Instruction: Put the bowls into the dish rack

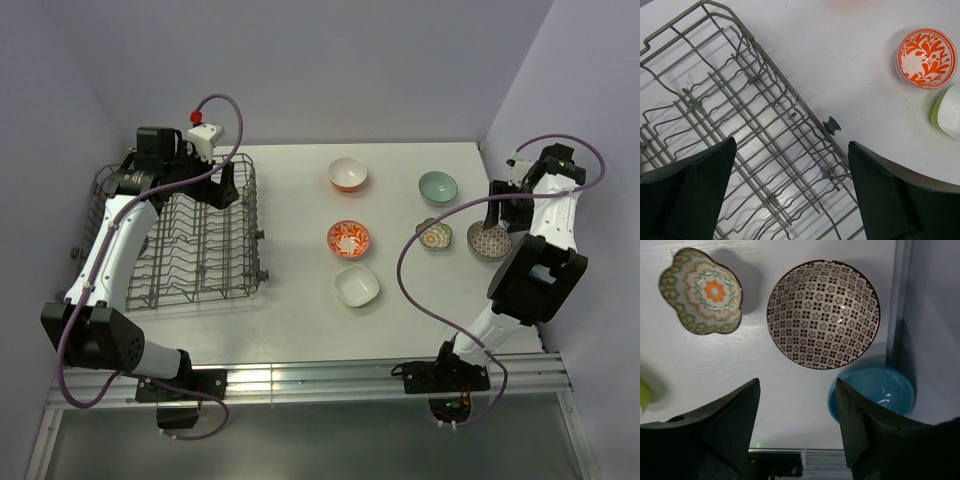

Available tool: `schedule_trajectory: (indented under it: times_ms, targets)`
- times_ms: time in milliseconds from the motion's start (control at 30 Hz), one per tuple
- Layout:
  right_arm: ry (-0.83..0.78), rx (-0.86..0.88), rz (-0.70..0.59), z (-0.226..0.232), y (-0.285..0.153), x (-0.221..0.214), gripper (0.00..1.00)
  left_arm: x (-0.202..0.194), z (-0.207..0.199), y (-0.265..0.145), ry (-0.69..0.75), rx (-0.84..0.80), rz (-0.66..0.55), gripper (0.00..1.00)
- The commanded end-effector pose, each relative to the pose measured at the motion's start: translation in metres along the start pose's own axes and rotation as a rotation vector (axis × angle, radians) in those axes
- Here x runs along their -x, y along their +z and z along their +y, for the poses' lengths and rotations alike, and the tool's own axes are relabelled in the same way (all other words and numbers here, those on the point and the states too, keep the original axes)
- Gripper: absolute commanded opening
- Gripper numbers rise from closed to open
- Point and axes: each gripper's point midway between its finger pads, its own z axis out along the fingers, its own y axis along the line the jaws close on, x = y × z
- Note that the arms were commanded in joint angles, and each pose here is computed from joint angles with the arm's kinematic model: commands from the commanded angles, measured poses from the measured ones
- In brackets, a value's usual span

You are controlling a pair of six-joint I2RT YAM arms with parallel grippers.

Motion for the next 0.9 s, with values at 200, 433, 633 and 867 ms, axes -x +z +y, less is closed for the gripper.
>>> schedule_trajectory:
  times_ms: [200,433,633,867]
  targets:
    - [-0.006,-0.134,0.033,-0.051,0.037,-0.01,0.56,0.018,-0.008,0.0,0.02,0.005,-0.046,0.99]
    - [-0.006,-0.181,0.057,-0.072,0.056,-0.017,0.5,0.016,-0.01,0.003,0.033,0.013,-0.038,0.99]
    - [-0.008,-0.187,0.082,-0.079,0.076,-0.022,0.47,0.016,-0.012,0.004,0.048,0.02,-0.037,0.99]
    - [-0.006,-0.193,0.089,-0.086,0.097,-0.022,0.45,0.016,-0.011,0.004,0.056,0.046,-0.035,1.0]
